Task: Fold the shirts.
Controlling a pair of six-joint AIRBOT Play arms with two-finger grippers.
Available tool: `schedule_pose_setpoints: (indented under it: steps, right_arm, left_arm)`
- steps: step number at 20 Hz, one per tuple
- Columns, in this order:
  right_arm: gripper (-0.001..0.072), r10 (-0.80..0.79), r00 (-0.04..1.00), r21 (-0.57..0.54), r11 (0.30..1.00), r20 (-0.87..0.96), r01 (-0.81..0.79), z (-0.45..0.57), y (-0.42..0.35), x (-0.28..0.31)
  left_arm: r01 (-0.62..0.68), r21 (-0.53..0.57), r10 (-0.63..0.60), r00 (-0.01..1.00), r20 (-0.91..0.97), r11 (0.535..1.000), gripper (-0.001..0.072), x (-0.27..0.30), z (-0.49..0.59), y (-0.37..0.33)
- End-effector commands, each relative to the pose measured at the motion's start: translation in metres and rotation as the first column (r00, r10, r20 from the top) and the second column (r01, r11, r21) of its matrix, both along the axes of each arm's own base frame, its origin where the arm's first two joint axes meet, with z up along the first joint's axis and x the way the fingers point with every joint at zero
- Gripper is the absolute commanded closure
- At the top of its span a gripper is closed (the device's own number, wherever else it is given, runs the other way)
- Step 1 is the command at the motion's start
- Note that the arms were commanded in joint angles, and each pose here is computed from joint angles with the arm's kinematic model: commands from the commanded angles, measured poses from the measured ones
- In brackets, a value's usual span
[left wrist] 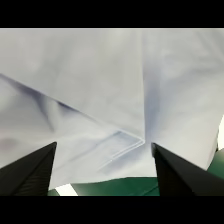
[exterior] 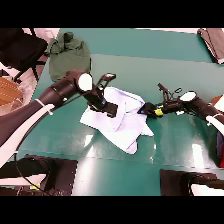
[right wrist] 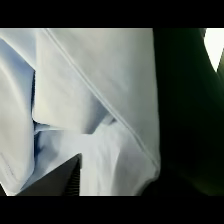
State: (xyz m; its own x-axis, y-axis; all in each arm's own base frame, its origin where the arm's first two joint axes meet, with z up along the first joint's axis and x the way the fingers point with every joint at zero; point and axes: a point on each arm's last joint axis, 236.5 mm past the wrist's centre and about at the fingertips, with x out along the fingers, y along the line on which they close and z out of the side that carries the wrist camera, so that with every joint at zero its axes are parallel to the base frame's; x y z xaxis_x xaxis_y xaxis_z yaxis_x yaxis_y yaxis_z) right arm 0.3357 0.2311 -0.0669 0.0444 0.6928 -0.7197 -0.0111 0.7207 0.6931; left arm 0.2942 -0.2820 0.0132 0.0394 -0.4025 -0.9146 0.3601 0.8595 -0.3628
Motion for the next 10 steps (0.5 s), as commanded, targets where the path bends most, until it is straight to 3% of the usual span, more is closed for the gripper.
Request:
schedule_pose_setpoints:
  steps: [1,2,3,7,10]
  right_arm:
    - [0.0483,0.007,0.999,-0.005,1.000,0.034,-0.007,0.000,0.001,0.007]
    - [0.0629,0.019,0.997,-0.004,1.000,0.071,-0.019,0.008,0.001,0.009]
    - [0.0688,0.014,0.994,-0.004,1.000,0.110,-0.013,0.018,0.000,0.013]
    - [0.0689,-0.015,0.980,0.006,1.000,0.197,0.014,0.046,-0.001,0.023]
    - [0.0689,0.000,0.982,0.005,1.000,0.189,-0.001,0.044,0.003,0.019]
  left_arm:
    - [-0.046,0.043,0.044,0.998,0.047,0.998,-0.0001,0.022,-0.020,0.002]
    - [-0.108,0.033,0.104,0.989,0.101,0.994,-0.0001,0.043,-0.015,0.011]
    - [-0.193,0.013,0.189,0.969,0.158,0.981,-0.0002,0.071,-0.008,0.028]
    - [-0.448,-0.056,0.446,0.858,0.256,0.892,-0.0001,0.149,0.001,0.109]
    - [-0.505,-0.127,0.521,0.825,0.219,0.854,-0.0001,0.170,-0.012,0.118]
